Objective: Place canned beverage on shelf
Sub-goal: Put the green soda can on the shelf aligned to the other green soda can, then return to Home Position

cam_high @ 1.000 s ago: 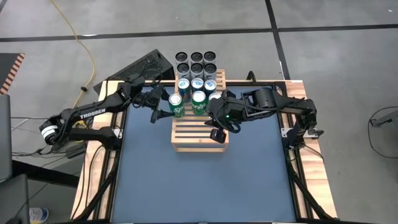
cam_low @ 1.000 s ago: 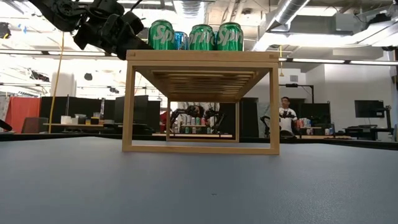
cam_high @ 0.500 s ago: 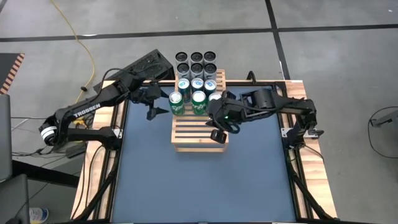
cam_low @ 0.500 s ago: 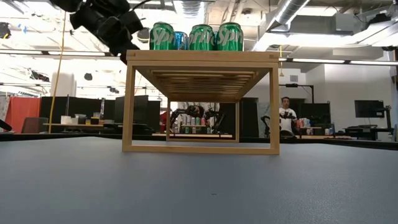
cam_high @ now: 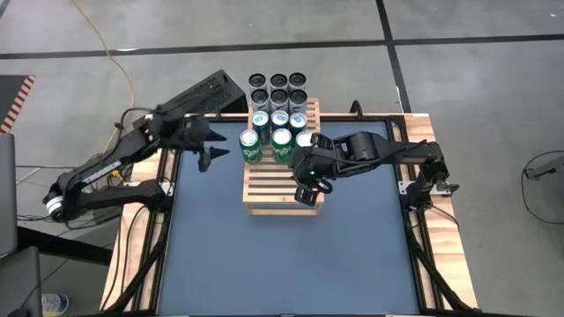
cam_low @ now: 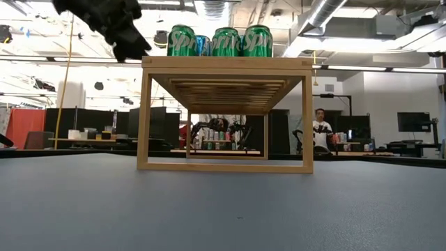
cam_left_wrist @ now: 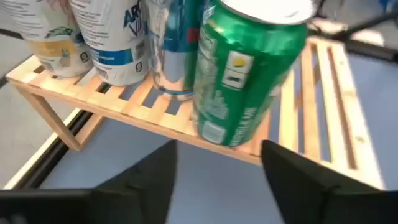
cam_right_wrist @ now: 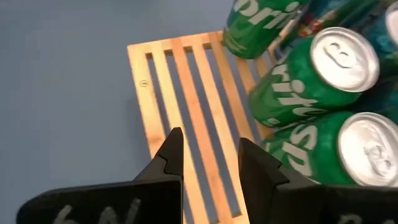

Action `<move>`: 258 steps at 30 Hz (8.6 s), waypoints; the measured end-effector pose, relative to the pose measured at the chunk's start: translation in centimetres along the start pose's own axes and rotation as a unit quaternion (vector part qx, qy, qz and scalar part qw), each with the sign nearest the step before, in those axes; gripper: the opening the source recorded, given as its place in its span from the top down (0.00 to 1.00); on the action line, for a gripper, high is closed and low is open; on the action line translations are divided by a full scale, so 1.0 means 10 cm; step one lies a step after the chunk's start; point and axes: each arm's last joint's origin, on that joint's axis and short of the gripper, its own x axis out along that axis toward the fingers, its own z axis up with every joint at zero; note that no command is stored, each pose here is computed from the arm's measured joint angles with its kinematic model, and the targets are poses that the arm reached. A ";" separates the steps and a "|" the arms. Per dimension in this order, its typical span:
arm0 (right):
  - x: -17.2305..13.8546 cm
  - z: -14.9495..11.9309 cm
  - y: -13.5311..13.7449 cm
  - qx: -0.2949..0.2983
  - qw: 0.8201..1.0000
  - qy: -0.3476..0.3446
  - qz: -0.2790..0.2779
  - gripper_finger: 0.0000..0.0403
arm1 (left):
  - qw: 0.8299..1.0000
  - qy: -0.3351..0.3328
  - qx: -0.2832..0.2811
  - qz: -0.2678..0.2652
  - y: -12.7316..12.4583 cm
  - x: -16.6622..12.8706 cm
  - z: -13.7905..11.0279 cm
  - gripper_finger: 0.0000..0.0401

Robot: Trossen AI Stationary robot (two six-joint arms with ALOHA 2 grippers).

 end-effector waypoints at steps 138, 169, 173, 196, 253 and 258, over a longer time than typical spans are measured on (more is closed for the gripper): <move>1.06 0.58 -0.70 -0.193 0.975 -0.107 -0.032 0.25 | 0.994 -0.113 -0.007 0.006 -0.28 0.56 -0.41 1.00; 1.03 0.53 -0.53 -0.195 0.976 -0.092 -0.022 0.25 | 0.990 -0.102 -0.092 0.012 -0.99 0.45 -0.32 1.00; 1.03 0.53 -0.53 -0.195 0.976 -0.092 -0.022 0.25 | 0.989 -0.119 -0.085 0.030 -1.01 0.54 -0.30 1.00; 1.00 0.50 -0.48 -0.180 0.980 -0.083 -0.018 0.25 | 0.984 -0.121 -0.056 0.122 -0.81 0.62 -0.29 1.00; 0.03 0.60 -0.49 -0.176 0.958 -0.158 -0.162 0.25 | 0.973 -0.175 -0.041 0.143 -0.70 0.44 -0.11 1.00; -0.64 0.47 -0.49 -0.168 0.944 -0.216 -0.183 0.25 | 0.969 -0.219 -0.088 0.069 -0.75 0.08 0.22 1.00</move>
